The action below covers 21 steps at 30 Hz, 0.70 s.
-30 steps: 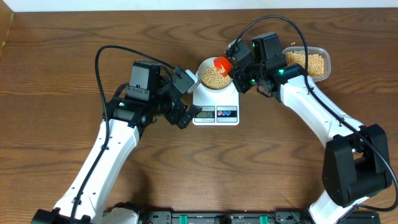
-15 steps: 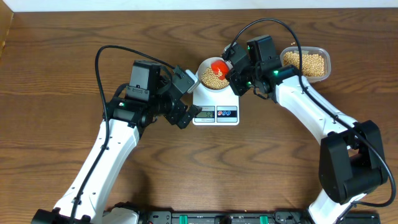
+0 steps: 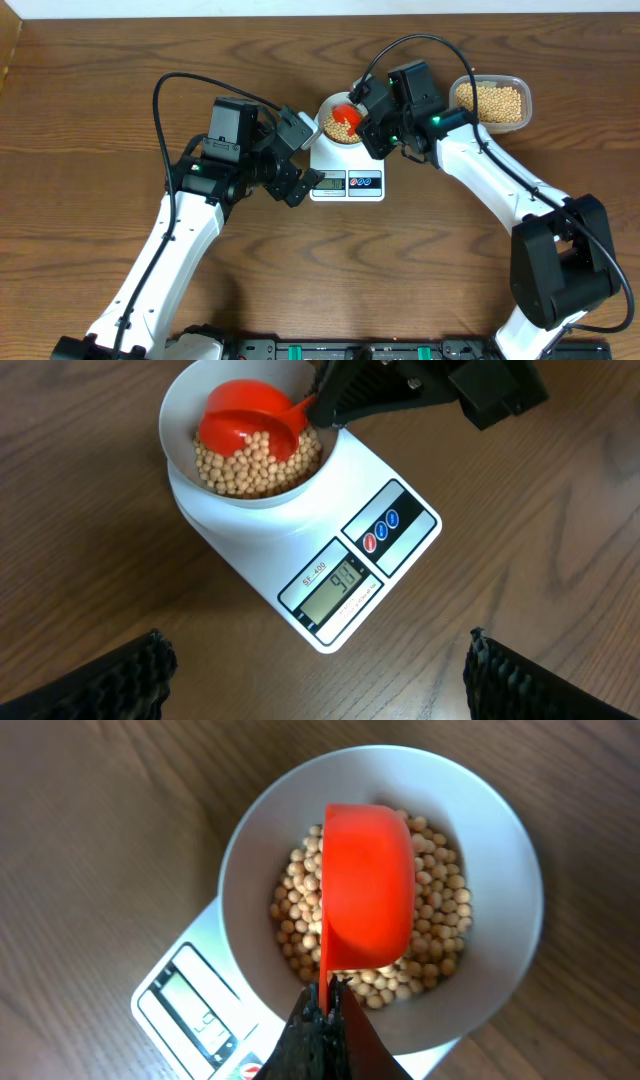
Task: Scoop item into bowl and weigh 50g on scale
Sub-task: 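Lower the red scoop into the bowl and tip it further, then raise the red scoop with the right gripper just above the bowl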
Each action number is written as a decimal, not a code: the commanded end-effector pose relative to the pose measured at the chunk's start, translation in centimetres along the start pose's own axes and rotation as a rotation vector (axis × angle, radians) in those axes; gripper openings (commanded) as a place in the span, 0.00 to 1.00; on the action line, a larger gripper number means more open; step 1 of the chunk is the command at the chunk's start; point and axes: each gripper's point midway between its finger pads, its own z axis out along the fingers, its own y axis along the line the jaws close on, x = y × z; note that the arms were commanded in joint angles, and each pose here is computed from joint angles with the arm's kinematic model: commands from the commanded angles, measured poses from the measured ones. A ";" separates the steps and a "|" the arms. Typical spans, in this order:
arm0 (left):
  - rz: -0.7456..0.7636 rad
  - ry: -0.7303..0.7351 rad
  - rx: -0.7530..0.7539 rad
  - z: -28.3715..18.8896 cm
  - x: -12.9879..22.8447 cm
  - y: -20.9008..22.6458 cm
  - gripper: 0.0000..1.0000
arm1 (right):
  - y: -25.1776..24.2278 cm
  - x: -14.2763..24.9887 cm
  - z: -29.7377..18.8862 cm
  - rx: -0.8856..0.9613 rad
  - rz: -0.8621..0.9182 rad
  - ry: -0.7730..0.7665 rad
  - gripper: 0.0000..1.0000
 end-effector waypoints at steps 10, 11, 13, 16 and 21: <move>0.007 0.004 0.008 0.1 0.3 -0.2 0.95 | 1.5 0.1 0.3 -0.100 0.105 -0.003 0.01; 0.007 0.004 0.008 0.1 0.3 -0.2 0.95 | 1.5 0.1 0.3 -0.100 0.119 -0.002 0.01; 0.007 0.004 0.008 0.1 0.3 -0.2 0.95 | 1.4 0.1 0.3 -0.100 0.142 0.000 0.01; 0.007 0.004 0.008 0.1 0.3 -0.2 0.95 | 1.4 0.1 0.3 -0.102 0.166 -0.001 0.01; 0.007 0.004 0.008 0.1 0.3 -0.2 0.95 | 1.2 -0.2 0.1 -0.119 0.218 -0.013 0.01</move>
